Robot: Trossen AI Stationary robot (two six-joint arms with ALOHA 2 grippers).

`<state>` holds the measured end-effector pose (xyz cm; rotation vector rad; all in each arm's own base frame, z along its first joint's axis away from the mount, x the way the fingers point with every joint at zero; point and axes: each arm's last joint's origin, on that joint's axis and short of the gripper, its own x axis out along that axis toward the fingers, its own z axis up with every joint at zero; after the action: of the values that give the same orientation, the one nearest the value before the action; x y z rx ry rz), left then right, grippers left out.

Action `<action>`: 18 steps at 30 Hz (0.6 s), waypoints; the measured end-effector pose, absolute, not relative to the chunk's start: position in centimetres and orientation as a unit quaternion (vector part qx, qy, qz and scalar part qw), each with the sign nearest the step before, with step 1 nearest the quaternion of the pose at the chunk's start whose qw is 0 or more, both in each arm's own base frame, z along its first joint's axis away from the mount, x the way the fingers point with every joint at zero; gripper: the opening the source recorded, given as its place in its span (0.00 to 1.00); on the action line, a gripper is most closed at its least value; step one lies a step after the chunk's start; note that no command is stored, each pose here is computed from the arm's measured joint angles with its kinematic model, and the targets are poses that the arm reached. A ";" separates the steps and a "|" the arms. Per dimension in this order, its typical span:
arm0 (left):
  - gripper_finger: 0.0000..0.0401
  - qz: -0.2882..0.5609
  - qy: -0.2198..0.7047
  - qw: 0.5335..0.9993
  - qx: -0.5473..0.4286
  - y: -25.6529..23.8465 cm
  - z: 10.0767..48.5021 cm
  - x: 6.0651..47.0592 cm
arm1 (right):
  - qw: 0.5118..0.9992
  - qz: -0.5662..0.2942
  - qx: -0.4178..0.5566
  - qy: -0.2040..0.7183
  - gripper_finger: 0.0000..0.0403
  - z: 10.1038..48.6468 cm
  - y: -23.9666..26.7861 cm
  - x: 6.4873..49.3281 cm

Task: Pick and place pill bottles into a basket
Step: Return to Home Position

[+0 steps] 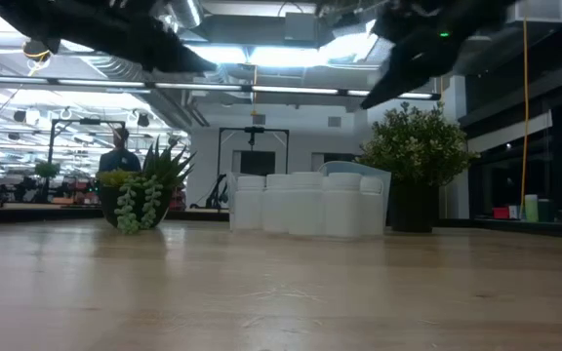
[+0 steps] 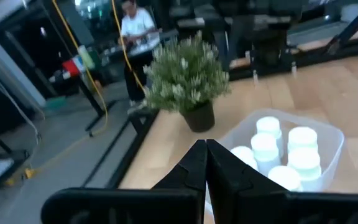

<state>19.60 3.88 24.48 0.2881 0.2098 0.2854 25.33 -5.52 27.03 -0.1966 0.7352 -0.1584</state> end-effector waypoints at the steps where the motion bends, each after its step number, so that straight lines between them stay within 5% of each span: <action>1: 0.01 0.141 0.097 0.974 0.148 3.9 24.8 19.3 | 0.932 -0.077 -0.094 0.341 0.02 26.8 -5.1 24.6; 9: 0.01 0.124 0.064 0.980 0.144 3.8 26.3 15.9 | 0.969 -0.066 -0.084 0.223 0.01 25.8 -2.7 20.3; 18: 0.01 0.163 -0.014 0.980 0.112 3.6 23.0 11.3 | 0.983 -0.025 -0.085 0.162 0.00 22.7 -2.1 19.2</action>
<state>11.34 3.55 23.02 0.2263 -0.0281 0.3281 19.19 -2.07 22.73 -0.1711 0.3257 -0.0505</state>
